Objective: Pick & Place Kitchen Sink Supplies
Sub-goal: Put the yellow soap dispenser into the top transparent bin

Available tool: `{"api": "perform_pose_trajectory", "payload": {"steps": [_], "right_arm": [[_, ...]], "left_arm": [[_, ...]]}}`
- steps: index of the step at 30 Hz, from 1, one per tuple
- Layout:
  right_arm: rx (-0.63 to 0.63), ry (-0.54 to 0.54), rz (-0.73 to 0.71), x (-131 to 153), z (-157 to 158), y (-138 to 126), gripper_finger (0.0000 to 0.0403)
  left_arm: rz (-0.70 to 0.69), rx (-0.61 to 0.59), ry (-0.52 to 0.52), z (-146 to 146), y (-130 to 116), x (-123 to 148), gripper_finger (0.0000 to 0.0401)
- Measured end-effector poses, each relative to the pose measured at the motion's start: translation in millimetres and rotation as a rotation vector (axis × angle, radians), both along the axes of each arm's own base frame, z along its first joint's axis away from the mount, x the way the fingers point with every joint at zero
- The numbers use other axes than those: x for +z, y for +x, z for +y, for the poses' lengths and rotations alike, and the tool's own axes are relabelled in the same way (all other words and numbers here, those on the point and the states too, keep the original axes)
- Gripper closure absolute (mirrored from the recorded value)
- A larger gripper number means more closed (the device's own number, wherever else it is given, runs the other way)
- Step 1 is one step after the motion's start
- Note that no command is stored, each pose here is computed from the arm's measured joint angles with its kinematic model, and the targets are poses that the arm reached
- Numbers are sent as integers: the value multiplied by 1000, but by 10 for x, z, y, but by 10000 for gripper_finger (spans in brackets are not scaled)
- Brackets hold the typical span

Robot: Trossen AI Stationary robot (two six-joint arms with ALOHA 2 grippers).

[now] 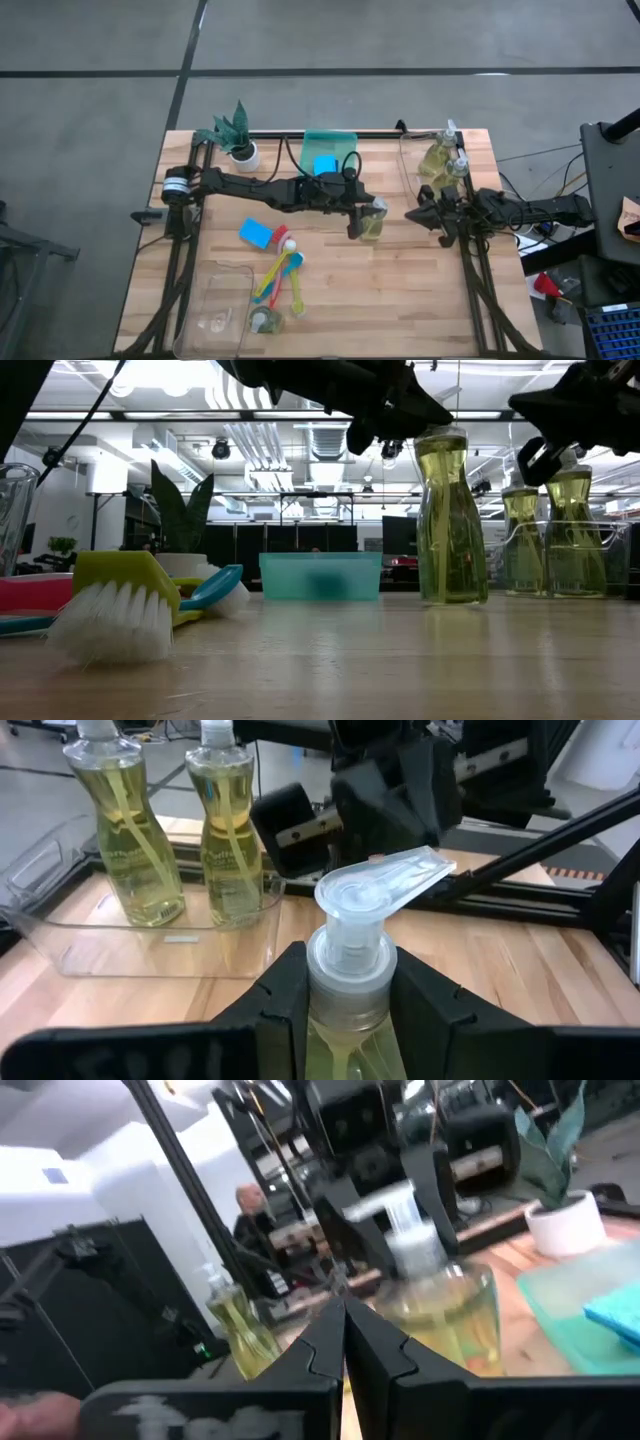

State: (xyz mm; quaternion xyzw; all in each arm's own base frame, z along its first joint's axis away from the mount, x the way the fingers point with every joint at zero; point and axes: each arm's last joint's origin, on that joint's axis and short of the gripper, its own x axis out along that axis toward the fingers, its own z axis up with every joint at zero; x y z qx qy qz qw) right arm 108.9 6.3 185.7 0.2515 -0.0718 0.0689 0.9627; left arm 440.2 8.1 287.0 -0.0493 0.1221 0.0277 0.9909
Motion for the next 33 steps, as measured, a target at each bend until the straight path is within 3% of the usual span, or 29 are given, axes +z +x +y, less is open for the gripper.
{"api": "perform_pose_trajectory", "payload": {"steps": [12, 18, 24, 33], "right_arm": [[-14, -64, -51, 196, 0, -10, 394], [-13, -77, 22, 321, 2, 39, 387], [-18, -142, 134, 538, 5, 146, 344], [-39, -270, 264, 951, 4, 314, 248]], "left_arm": [[23, -11, -10, -12, -7, -36, 247], [24, -17, -14, -46, -10, -60, 228], [22, -7, -9, -44, -9, -61, 195], [11, -13, -4, -65, -58, 26, 142]]}}
